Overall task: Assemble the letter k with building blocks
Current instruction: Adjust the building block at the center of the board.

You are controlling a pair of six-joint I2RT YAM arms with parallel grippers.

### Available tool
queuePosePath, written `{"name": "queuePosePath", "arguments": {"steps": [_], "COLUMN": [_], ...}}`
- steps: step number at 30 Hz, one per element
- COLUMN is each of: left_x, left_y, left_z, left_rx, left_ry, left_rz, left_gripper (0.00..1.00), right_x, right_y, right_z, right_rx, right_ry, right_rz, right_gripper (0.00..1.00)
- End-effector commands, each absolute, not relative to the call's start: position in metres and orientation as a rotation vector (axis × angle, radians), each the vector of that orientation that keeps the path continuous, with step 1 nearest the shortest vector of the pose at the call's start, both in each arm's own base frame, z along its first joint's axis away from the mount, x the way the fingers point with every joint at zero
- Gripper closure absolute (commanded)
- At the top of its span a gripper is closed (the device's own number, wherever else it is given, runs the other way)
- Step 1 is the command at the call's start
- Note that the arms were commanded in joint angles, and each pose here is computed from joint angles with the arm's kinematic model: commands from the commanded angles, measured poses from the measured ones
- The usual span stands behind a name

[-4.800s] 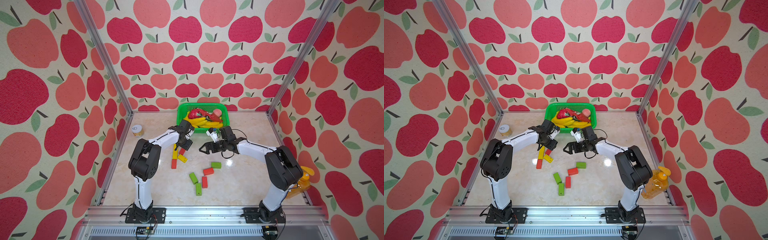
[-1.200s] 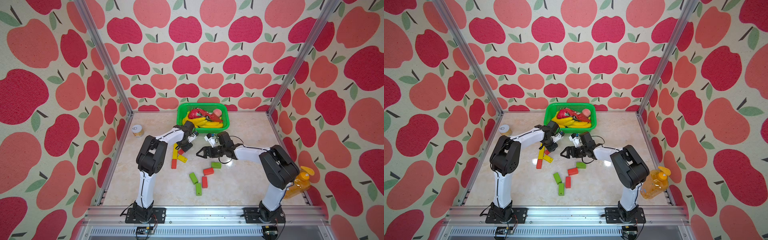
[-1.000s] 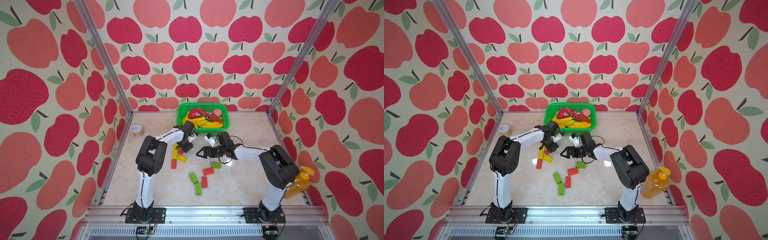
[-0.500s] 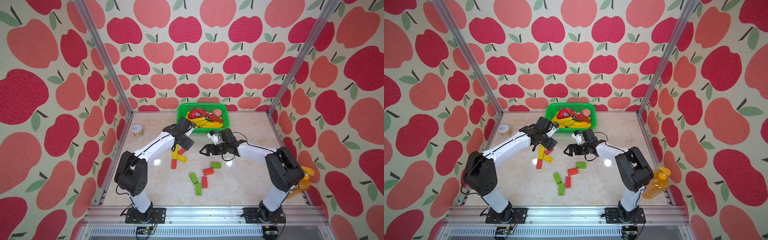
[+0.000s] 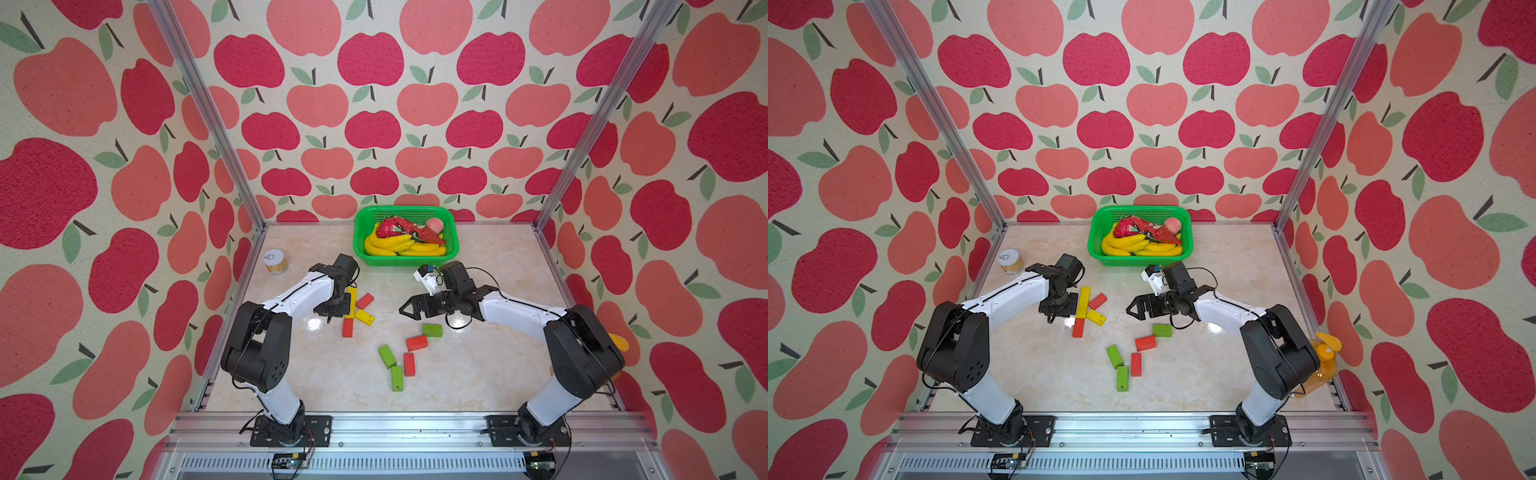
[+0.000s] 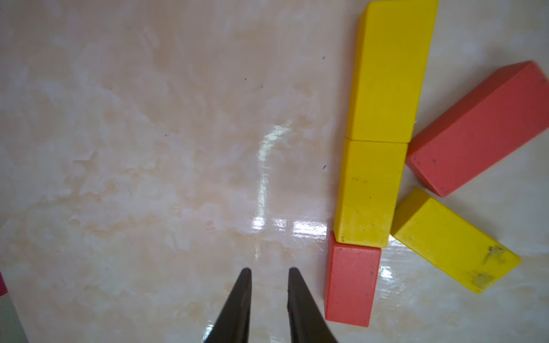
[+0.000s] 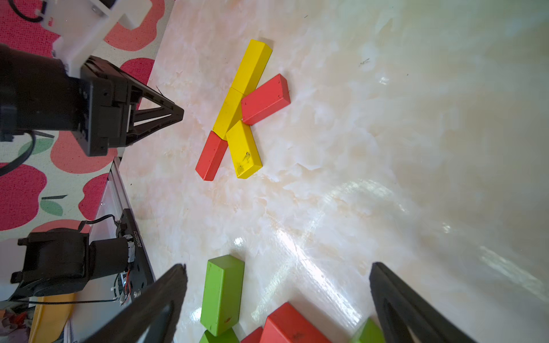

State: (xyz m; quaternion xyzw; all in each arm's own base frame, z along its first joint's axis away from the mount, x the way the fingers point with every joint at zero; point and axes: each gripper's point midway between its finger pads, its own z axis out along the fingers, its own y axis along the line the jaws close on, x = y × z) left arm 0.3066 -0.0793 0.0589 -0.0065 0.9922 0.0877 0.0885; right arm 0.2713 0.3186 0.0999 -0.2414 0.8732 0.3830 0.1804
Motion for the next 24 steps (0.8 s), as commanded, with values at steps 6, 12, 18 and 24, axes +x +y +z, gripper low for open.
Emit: {"name": "queuePosePath", "arguments": {"steps": [6,12,18,24], "left_x": [0.286,0.286,0.289,0.291], "left_y": [-0.087,-0.089,-0.094,-0.094], "left_z": [0.025,0.022,0.023,0.023], "left_rx": [-0.171,-0.124,-0.083,-0.072], "left_ry": [2.991,2.955,2.927,2.928], "left_rz": [0.079,0.030,-0.009,-0.002], "left_gripper": [0.86,0.73,0.61,0.58], "right_x": [0.260,0.260,0.260,0.260], "right_y": [0.318,0.321,0.324,0.323], "right_z": [0.105,0.104,0.102,0.101], "right_rx": [-0.643,-0.638,-0.626,-0.625], "right_ry": [2.453,2.453,2.459,2.463], "right_rz": [1.154,1.168,1.186,1.185], "right_gripper": [0.01,0.01,0.01,0.01]}}
